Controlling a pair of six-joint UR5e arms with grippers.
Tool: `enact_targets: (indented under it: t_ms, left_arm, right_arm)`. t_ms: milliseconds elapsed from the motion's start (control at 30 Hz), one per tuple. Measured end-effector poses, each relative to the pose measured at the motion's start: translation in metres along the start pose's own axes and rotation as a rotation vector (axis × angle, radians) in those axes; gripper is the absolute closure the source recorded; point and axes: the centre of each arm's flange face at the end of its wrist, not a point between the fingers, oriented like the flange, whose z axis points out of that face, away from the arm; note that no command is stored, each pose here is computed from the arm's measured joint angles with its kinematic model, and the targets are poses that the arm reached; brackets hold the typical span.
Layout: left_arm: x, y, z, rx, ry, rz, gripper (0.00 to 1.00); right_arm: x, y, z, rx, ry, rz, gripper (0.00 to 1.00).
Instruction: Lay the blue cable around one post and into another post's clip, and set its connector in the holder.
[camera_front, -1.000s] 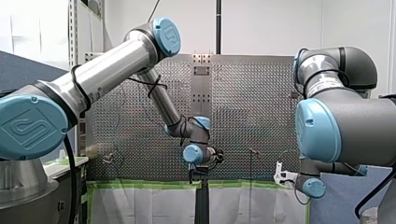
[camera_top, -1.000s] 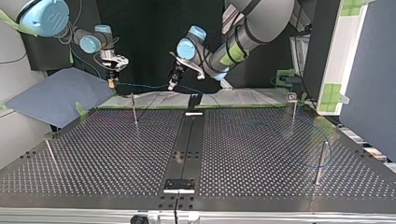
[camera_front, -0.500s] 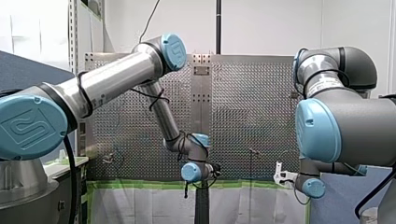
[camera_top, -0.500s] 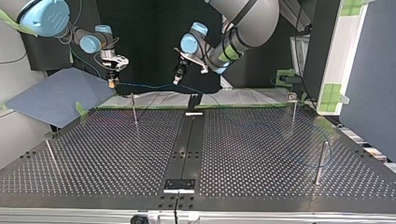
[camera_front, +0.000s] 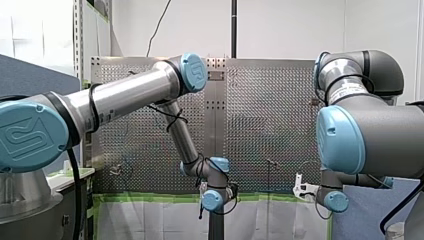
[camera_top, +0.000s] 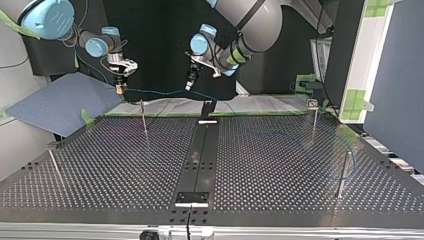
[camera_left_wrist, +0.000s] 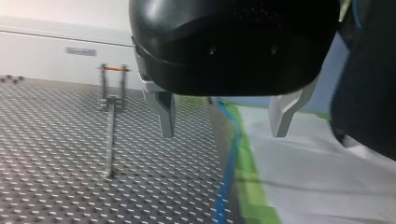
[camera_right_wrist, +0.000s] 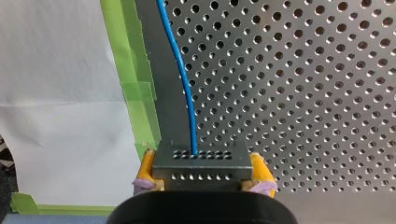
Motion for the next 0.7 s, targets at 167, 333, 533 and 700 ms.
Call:
enact_targets:
  t_ms: [167,333,533,700]
  left_arm:
    - [0.043,0.005,-0.023,-0.042,0.059,0.046,0.0]
    - [0.074,0.014,-0.046,-0.066,0.093,0.054,0.0]
    - [0.06,0.005,-0.062,-0.037,0.058,0.045,0.0]
    - [0.04,-0.006,-0.072,-0.016,0.038,0.042,0.0]
  right_arm:
    - [0.0,0.0,0.0,-0.001,0.002,0.001,1.0]
    - [0.0,0.0,0.0,-0.001,0.005,0.002,1.0]
    - [0.0,0.0,0.001,-0.001,0.006,0.005,1.0]
    - [0.001,0.001,0.001,-0.002,0.008,0.009,1.0]
